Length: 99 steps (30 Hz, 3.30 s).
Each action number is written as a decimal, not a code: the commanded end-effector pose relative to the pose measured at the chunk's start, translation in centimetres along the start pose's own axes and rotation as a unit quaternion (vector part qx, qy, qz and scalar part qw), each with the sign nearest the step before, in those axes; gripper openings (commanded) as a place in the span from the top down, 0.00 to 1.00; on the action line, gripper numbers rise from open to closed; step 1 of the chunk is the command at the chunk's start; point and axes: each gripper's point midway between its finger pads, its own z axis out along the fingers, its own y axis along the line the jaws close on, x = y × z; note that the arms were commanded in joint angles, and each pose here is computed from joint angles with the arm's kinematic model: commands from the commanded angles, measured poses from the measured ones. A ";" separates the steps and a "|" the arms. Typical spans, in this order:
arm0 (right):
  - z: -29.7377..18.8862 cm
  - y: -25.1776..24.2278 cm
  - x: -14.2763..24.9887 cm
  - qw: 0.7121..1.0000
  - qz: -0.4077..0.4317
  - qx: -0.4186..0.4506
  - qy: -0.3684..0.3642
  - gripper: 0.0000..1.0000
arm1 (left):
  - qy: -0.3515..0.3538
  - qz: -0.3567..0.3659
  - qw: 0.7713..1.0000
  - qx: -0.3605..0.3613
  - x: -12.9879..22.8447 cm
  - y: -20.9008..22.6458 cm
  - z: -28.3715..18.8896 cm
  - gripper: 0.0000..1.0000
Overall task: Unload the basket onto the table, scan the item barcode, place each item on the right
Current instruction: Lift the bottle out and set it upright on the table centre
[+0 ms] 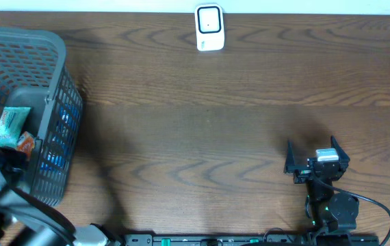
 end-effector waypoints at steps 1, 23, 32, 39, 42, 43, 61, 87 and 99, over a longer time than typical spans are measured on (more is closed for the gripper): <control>0.0 -0.1 0.1 1.000 0.005 0.003 0.001 0.01 | -0.119 -0.026 0.990 0.068 -4.2 -0.4 -9.1 0.46; 0.0 -0.1 0.1 1.000 0.005 0.003 0.000 0.01 | -0.110 0.360 0.801 0.465 20.5 -18.5 -30.9 0.45; 0.0 -0.1 0.1 1.000 0.005 0.003 0.000 0.01 | 0.010 0.575 0.776 0.259 34.0 -22.1 -17.3 0.44; 0.0 -0.1 0.1 1.000 0.005 0.003 0.000 0.01 | 0.119 0.611 0.747 0.236 42.7 -23.7 -11.0 0.44; 0.0 -0.1 0.1 1.000 0.005 0.003 0.000 0.01 | 0.140 0.548 0.791 0.234 45.8 -25.3 -8.8 0.43; 0.0 -0.1 0.1 1.000 0.005 0.003 0.000 0.01 | 0.144 0.532 0.801 0.235 46.4 -25.5 -8.5 0.43; 0.0 -0.1 0.1 1.000 0.005 0.003 0.001 0.01 | 0.067 0.541 0.801 0.248 45.3 -25.7 -15.7 0.02; 0.0 -0.1 0.1 1.000 0.005 0.003 0.001 0.01 | -0.081 0.100 0.990 0.066 -0.1 -6.8 -13.3 0.02; 0.0 -0.1 0.1 1.000 0.005 0.003 0.000 0.01 | -0.034 0.142 0.988 0.050 2.2 -8.8 -0.6 0.02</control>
